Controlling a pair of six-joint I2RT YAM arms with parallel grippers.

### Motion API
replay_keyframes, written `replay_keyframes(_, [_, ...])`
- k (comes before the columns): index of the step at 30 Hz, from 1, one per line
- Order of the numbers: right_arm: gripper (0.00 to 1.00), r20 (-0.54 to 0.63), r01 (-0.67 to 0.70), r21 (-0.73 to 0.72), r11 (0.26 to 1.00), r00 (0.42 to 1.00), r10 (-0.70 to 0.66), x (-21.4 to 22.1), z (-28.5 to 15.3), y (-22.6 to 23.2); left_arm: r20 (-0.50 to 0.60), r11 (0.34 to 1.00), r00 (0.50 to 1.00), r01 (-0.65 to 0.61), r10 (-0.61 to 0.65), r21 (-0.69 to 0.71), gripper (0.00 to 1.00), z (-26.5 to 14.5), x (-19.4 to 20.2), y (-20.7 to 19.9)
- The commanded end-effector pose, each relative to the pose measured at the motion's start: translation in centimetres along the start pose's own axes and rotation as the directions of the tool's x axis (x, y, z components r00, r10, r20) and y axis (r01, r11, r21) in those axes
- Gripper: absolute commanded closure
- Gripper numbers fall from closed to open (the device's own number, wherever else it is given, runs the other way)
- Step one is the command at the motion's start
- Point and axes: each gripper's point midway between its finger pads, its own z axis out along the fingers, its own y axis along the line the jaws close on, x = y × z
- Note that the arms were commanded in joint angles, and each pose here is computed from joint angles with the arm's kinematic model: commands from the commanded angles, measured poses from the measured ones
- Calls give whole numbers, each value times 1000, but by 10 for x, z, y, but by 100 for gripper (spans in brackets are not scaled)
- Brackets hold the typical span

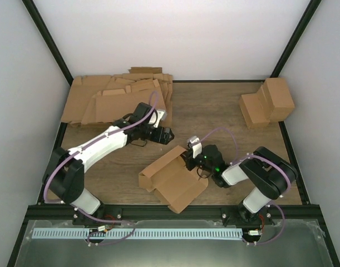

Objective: Fold the paper box

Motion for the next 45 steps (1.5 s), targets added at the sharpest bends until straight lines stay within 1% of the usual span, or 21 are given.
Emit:
replay_keyframes(1, [92, 31, 46, 25, 999, 998, -47, -2, 9, 6, -76, 987, 997, 6, 6, 161, 14, 22, 22, -18])
replay_keyframes(3, [92, 28, 52, 38, 998, 998, -53, 2, 11, 8, -110, 982, 994, 23, -3, 186, 19, 31, 37, -18])
replay_keyframes(7, [91, 21, 54, 54, 997, 998, -55, 11, 15, 13, -150, 979, 989, 33, -2, 201, 24, 47, 54, -20])
replay_keyframes(13, [88, 16, 48, 104, 993, 999, -50, 18, 11, 14, -199, 981, 979, 7, 33, 196, 32, 65, 76, -32])
replay_keyframes(20, [89, 33, 29, 158, 987, 999, -35, 20, 3, 11, -199, 987, 979, -4, 36, 160, 39, 72, 82, -34])
replay_keyframes(24, [87, 44, 19, 171, 985, 999, -27, 24, -4, 12, -210, 991, 977, -19, 47, 131, 47, 76, 87, -34])
replay_keyframes(29, [85, 31, 30, 174, 984, 999, -35, 29, -4, 17, -223, 994, 972, -47, 69, 103, 49, 77, 96, -35])
replay_keyframes(36, [85, 16, 61, 183, 981, 998, -65, 36, 0, 30, -229, 995, 970, -73, 88, 72, 49, 72, 110, -33])
replay_keyframes(41, [84, 3, 63, 179, 982, 998, -64, 45, 0, 34, -264, 995, 960, -91, 96, 33, 49, 72, 130, -26])
replay_keyframes(45, [83, 8, 66, 177, 982, 998, -68, 44, -1, 38, -277, 995, 956, -101, 98, 5, 50, 69, 145, -22])
